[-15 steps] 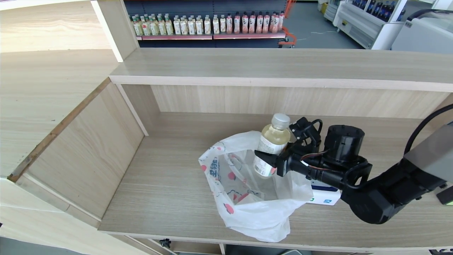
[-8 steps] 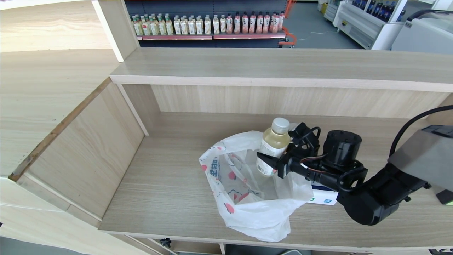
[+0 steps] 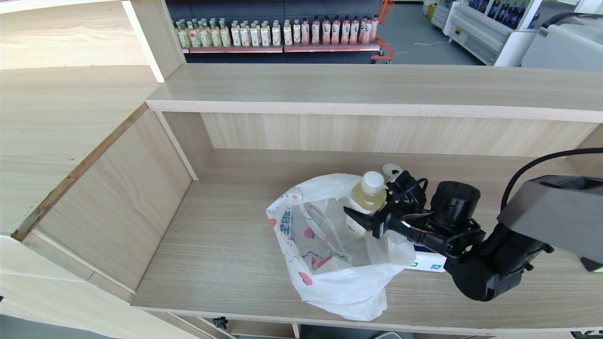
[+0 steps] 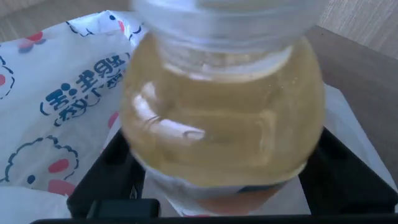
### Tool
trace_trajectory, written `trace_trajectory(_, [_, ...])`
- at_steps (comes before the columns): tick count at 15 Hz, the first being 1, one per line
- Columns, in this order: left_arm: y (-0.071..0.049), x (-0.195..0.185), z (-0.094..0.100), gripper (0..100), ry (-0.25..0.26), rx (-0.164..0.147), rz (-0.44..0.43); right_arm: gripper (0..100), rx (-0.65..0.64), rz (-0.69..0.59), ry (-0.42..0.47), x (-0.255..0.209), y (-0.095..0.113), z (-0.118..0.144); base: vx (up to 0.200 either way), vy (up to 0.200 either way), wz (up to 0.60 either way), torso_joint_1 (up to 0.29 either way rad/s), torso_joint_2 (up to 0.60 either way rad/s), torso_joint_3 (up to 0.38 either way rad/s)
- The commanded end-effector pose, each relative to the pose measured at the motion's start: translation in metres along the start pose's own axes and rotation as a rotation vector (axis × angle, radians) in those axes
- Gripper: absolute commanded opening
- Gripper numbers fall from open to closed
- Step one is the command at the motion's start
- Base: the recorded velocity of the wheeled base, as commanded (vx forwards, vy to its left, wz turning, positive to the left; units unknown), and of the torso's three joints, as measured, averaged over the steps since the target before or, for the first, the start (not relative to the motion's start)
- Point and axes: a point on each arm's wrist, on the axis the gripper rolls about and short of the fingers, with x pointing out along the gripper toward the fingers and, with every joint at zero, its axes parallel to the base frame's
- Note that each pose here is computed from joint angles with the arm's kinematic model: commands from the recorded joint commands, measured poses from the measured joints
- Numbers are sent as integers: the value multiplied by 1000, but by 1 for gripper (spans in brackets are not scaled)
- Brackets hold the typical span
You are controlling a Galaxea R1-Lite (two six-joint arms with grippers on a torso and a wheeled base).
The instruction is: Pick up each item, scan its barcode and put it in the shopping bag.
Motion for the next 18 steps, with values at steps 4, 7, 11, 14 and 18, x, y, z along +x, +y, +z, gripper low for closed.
trace_trajectory(4, [0,0,0,100,-1,0,0,100,24,-2,-72,-8,-2,34,0,0,0,0,0,0])
trace_trajectory(7, [0,0,0,100,-1,0,0,100,31,-10,-110,-37,-1,87,0,0,0,0,0,0])
trace_trajectory(11, [0,0,0,100,-1,0,0,100,71,-50,-146,-97,2,151,0,0,0,0,0,0])
trace_trajectory(14, [0,0,0,100,-1,0,0,100,99,-178,-68,-168,-3,183,0,0,0,0,0,0])
trace_trajectory(18, [0,0,0,100,-1,0,0,100,161,-375,77,-235,5,172,0,0,0,0,0,0])
